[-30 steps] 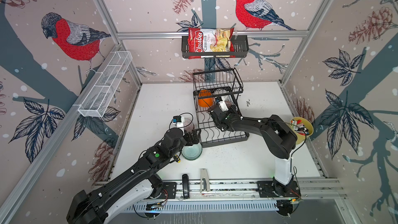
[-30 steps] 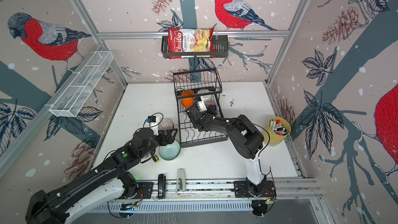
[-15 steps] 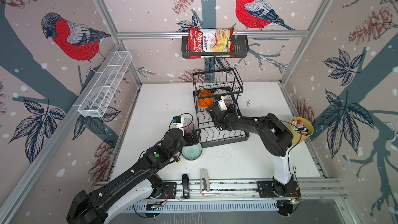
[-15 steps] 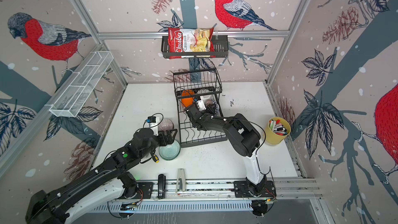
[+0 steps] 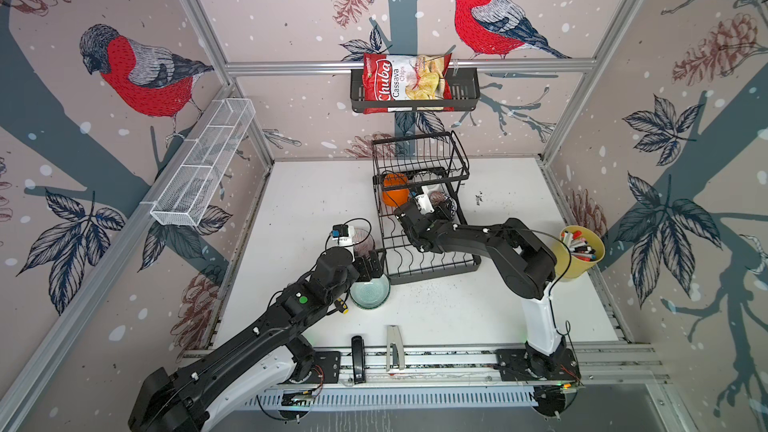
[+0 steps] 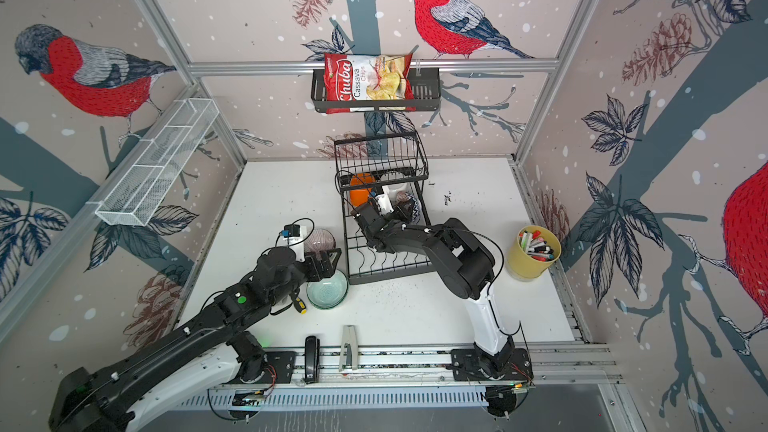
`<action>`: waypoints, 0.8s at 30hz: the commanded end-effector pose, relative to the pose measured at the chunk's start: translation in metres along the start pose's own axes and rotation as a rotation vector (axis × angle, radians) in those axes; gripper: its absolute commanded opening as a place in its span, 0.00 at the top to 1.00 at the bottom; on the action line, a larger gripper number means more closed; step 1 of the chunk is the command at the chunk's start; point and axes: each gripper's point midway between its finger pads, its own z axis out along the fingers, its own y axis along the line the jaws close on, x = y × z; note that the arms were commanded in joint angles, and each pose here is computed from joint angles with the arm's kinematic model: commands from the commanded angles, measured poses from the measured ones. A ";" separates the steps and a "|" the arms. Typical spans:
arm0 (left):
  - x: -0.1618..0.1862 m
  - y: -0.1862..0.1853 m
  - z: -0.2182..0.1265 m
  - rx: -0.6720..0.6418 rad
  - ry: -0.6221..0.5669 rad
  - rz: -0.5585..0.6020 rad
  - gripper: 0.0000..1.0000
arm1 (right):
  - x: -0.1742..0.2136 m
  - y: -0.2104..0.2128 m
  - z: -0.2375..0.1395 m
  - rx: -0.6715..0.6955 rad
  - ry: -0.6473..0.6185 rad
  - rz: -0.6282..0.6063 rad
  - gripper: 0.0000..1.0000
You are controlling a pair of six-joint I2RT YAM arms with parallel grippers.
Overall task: Load the bowls into the dish rack
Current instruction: 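Lower the orange-patterned bowl upright into the rack slots with the right gripper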
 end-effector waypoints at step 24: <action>-0.008 -0.004 0.000 0.028 -0.017 -0.002 0.03 | -0.007 0.027 -0.009 -0.075 -0.002 -0.017 0.70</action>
